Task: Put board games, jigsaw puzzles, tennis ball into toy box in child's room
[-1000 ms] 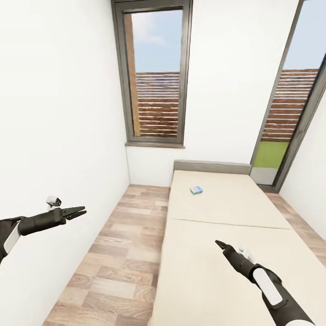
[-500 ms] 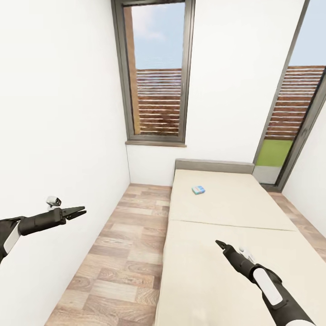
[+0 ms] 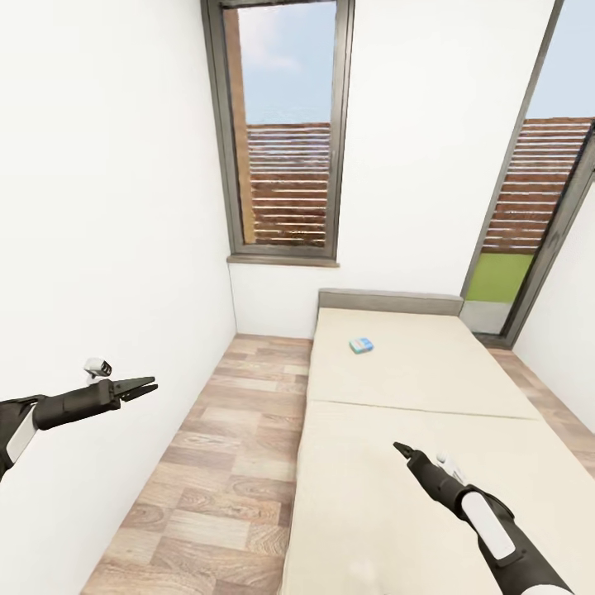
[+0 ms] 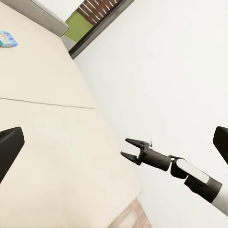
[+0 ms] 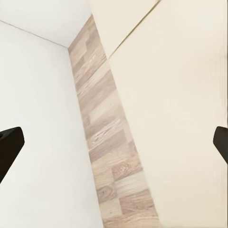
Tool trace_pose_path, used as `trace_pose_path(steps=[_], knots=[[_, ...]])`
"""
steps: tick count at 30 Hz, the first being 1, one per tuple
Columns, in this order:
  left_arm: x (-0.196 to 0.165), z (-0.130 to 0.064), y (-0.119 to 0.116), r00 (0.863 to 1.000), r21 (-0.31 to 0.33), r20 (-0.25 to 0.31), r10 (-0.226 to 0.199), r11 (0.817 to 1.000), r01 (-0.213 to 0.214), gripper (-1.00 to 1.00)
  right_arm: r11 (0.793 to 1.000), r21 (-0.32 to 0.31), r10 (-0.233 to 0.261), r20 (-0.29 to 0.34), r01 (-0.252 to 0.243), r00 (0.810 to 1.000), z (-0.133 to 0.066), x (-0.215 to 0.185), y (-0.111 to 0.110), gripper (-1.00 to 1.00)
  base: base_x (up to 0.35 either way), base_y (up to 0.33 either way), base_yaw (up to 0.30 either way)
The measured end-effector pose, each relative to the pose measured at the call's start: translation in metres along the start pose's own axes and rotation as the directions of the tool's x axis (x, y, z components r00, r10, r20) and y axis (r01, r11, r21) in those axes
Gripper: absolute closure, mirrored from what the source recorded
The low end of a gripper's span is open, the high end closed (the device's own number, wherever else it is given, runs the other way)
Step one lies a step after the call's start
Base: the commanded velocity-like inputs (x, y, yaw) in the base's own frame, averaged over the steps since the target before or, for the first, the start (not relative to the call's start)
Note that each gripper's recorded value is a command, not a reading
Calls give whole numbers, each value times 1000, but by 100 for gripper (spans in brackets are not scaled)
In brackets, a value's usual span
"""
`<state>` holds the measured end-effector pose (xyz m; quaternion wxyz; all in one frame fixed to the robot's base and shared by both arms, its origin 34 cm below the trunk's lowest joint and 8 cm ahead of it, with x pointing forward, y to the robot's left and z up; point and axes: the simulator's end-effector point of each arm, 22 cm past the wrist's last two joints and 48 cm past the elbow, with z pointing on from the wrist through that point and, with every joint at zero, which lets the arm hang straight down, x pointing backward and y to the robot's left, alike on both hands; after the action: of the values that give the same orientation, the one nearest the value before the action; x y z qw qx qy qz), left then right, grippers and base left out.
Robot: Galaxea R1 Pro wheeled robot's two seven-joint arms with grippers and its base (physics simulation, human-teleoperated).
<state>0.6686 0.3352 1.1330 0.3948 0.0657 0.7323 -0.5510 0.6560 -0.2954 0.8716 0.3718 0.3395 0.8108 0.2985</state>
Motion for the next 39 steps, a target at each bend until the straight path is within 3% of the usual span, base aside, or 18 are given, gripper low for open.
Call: trace_pose_path(steps=[4, 7, 11, 22, 39], knots=[[1, 1, 2, 1000, -2, -2, -3, 1000, 3, -100, 999, 35, 14, -3, -14, 1000, 0, 5, -18, -100, 0, 0, -156], [2, 2, 3, 1000, -2, -3, -6, 1000, 6, -100, 998, 60, 11, 29, -13, 1000, -2, -5, -32, -100, 0, 0, -202], [3, 2, 5, 1000, -4, -5, -9, 1000, 9, -100, 997, 72, 9, 44, -12, 999, -3, -10, -40, -100, 0, 58, -228], [5, 2, 8, 1000, -6, -7, -15, 1000, 15, -100, 997, 80, 9, 46, -13, 999, -3, -11, -45, -100, 15, 195, -258], [5, 2, 9, 1000, -7, -7, -15, 1000, 15, -100, 997, 79, 10, 47, -13, 999, -3, -10, -45, -100, 2, 14, -277]])
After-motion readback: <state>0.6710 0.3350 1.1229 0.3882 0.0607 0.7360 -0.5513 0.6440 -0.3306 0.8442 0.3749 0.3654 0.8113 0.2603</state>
